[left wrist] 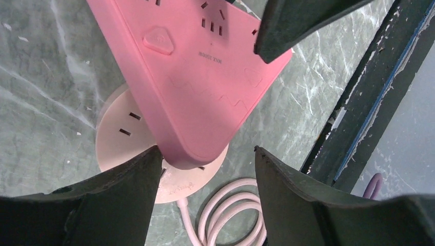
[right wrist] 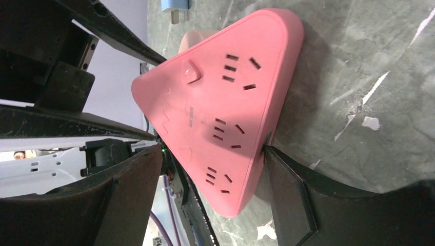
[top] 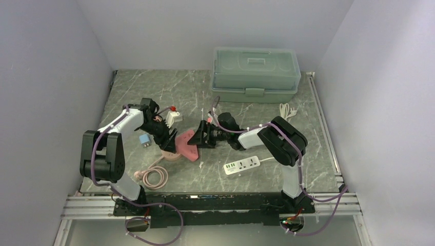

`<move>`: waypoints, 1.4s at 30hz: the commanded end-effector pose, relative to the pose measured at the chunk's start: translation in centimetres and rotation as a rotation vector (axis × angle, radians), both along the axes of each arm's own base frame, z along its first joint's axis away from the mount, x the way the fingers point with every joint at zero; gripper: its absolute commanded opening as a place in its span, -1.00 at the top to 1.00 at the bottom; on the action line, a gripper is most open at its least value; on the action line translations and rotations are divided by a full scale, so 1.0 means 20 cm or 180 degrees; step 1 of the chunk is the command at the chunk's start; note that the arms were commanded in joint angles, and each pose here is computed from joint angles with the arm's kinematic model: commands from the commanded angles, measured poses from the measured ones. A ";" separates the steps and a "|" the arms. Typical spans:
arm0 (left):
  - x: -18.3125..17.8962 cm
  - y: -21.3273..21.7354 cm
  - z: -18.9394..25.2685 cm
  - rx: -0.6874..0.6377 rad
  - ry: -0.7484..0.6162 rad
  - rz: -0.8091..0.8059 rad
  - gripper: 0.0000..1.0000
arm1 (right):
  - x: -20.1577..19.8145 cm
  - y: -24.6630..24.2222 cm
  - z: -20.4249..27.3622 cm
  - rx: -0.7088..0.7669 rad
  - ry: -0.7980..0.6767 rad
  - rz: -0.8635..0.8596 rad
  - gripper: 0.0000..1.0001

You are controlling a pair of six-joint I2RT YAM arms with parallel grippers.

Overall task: Insert the plug
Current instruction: Pick up the plug from the center of the board.

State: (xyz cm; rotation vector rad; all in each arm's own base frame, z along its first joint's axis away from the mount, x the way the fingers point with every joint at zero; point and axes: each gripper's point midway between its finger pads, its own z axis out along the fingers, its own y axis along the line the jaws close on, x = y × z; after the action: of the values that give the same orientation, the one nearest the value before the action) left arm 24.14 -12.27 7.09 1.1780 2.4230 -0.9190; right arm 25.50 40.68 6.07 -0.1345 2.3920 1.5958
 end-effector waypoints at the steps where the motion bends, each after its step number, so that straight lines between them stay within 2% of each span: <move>1: 0.04 -0.01 0.03 -0.0087 0.0051 0.0111 -0.39 | 0.04 0.06 0.21 0.0178 -0.0370 0.0037 -0.50; 5: 0.07 0.02 0.01 0.0002 0.0082 0.0216 -0.27 | 0.03 0.05 0.16 0.0131 -0.0342 0.0048 -0.50; 8: 0.08 0.03 0.04 -0.0083 0.0163 0.0285 -0.26 | 0.02 0.03 0.10 0.0053 -0.0294 0.0036 -0.50; 13: 0.11 0.01 0.15 -0.0305 0.0212 0.0377 -0.50 | 0.00 0.00 0.01 -0.0031 -0.0228 0.0017 -0.51; 18: 0.14 -0.02 0.17 -0.0414 0.0384 0.0514 -0.69 | 0.00 0.00 -0.02 -0.0068 -0.0213 0.0016 -0.51; 21: 0.13 -0.01 0.13 -0.0358 0.0555 0.0578 -0.69 | 0.00 0.00 -0.04 -0.0101 -0.0202 0.0021 -0.51; 25: 0.09 0.01 0.06 -0.0247 0.0666 0.0676 -0.60 | 0.00 0.00 -0.07 -0.0102 -0.0174 0.0027 -0.50; 30: 0.09 -0.01 0.09 -0.0325 0.0702 0.0723 -0.44 | 0.00 0.01 -0.07 -0.0091 -0.0171 0.0033 -0.49; 35: 0.10 -0.06 0.11 -0.0392 0.0790 0.0657 -0.23 | 0.00 0.01 -0.07 -0.0086 -0.0174 0.0037 -0.49; 40: 0.09 -0.13 0.09 -0.0370 0.0814 0.0571 -0.18 | 0.00 0.01 -0.08 -0.0080 -0.0170 0.0028 -0.48; 42: 0.09 -0.15 0.10 -0.0369 0.0790 0.0530 -0.06 | 0.00 0.01 -0.09 -0.0077 -0.0167 0.0034 -0.48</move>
State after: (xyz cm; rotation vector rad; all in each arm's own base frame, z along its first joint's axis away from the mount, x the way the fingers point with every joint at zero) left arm 25.50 -13.58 7.88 0.8347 2.6167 -1.1479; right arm 25.38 40.62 4.83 -0.1742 2.3930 1.5545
